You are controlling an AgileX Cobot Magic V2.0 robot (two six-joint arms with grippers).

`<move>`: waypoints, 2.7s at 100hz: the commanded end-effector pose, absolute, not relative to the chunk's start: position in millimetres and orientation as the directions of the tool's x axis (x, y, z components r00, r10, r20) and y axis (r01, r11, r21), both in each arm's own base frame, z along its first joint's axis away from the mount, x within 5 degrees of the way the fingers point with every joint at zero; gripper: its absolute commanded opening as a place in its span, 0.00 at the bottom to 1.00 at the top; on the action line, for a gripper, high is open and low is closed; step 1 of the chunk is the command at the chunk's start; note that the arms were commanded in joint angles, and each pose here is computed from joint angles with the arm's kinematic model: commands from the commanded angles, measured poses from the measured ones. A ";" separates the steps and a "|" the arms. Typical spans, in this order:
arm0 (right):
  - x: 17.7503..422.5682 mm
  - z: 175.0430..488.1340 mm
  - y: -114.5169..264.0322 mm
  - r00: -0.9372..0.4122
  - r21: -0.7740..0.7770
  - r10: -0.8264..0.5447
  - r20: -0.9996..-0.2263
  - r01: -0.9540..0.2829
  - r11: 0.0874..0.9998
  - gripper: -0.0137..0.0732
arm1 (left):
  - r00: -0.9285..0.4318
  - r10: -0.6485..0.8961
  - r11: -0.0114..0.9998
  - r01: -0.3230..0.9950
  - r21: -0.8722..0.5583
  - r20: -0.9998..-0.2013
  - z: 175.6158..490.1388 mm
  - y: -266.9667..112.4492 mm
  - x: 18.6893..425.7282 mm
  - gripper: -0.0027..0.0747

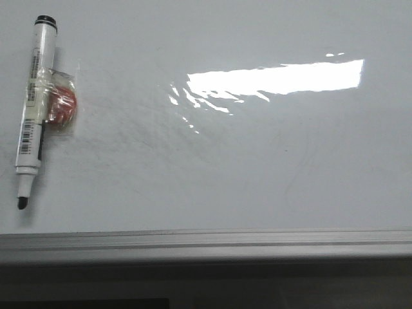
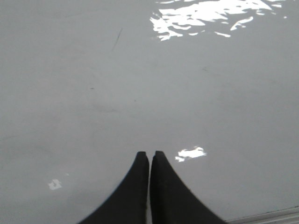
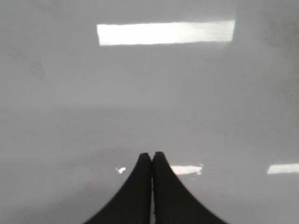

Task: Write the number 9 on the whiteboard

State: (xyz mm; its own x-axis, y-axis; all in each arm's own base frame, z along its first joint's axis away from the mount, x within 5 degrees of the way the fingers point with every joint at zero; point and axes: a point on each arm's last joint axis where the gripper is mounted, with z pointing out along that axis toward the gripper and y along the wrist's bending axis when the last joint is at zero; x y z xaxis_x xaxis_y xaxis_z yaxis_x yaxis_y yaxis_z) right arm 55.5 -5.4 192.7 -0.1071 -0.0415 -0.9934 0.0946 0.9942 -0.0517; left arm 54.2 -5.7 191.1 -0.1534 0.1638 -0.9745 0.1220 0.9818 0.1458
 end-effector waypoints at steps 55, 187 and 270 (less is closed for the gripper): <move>49.6 234.2 -2.5 0.108 0.081 0.075 -0.991 0.053 0.995 0.08 | 0.143 -0.032 0.995 0.095 -0.018 -0.989 232.8 -4.9 52.3 0.01; 75.0 263.7 -1.8 -0.104 0.085 0.089 -0.991 0.040 0.996 0.08 | -0.069 -0.166 0.754 0.634 -0.172 -0.984 258.3 -75.7 87.0 0.65; 74.3 260.1 5.5 -0.151 0.086 0.077 -0.985 -0.053 0.995 0.08 | -0.299 -0.073 0.764 0.596 -0.246 -0.952 225.9 -129.2 117.4 0.22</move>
